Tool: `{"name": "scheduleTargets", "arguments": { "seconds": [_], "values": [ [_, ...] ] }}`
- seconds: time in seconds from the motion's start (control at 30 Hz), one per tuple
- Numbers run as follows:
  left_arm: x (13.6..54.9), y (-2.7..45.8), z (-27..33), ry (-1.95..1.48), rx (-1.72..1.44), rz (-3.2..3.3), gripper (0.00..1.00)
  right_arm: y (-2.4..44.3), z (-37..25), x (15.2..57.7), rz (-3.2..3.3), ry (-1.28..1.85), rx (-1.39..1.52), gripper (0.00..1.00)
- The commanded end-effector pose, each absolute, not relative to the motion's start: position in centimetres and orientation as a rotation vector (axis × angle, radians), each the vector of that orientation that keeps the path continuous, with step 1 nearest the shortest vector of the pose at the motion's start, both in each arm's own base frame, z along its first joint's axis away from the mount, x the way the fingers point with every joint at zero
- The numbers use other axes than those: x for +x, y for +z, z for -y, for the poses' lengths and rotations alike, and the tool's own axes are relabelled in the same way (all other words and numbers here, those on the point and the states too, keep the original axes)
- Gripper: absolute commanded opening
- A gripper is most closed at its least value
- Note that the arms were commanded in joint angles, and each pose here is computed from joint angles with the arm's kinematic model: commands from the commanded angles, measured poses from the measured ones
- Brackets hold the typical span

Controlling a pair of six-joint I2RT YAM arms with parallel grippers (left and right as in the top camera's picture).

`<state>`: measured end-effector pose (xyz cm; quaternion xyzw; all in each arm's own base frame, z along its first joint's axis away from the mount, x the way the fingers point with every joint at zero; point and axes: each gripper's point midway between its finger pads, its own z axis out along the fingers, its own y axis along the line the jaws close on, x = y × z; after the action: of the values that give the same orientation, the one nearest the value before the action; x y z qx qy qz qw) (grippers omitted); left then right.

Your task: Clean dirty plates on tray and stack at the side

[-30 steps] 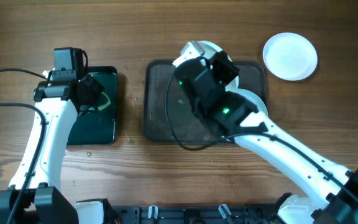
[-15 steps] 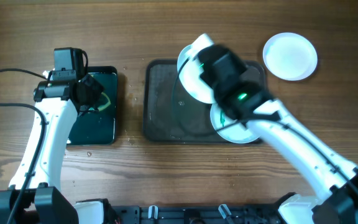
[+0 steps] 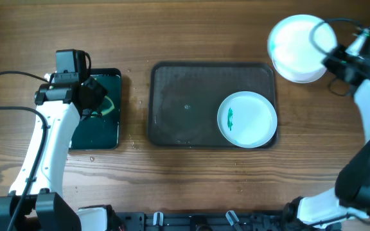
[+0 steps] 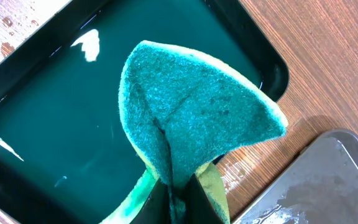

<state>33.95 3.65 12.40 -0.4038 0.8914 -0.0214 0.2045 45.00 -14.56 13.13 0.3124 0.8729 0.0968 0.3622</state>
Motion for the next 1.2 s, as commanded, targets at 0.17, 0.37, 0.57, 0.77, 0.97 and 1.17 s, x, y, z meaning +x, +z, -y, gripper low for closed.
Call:
{"name": "scheduleTargets", "arguments": {
  "seconds": [0.17, 0.37, 0.57, 0.77, 0.97, 1.17],
  "values": [
    [34.0, 12.4, -3.4, -0.086, -1.103, -2.499, 0.04, 8.5, 14.2, 46.9, -2.236, 0.482, 0.883, 0.08],
    [34.5, 12.6, -2.8, -0.145, -1.090, -2.495, 0.04, 7.5, 14.9, 46.8, -2.253, 0.355, 0.919, 0.51],
    [34.6, 12.6, -2.8, -0.145, -1.089, -2.494, 0.04, 8.4, 11.7, 46.5, -2.297, 0.552, 0.812, 0.68],
    [34.6, 12.6, -2.7, -0.149, -1.089, -2.495, 0.04, 8.6, 5.6, 44.8, -2.439, 0.724, 0.473, 0.70],
    [34.6, 12.6, -2.7, -0.150, -1.089, -2.495, 0.04, 6.0, -0.3, 41.7, -2.644, 0.627, 0.028, 0.75],
    [34.6, 12.6, -2.7, -0.151, -1.094, -2.493, 0.04, 3.3, -3.2, 40.3, -2.760, 0.365, -0.195, 0.79]
  ]
}}
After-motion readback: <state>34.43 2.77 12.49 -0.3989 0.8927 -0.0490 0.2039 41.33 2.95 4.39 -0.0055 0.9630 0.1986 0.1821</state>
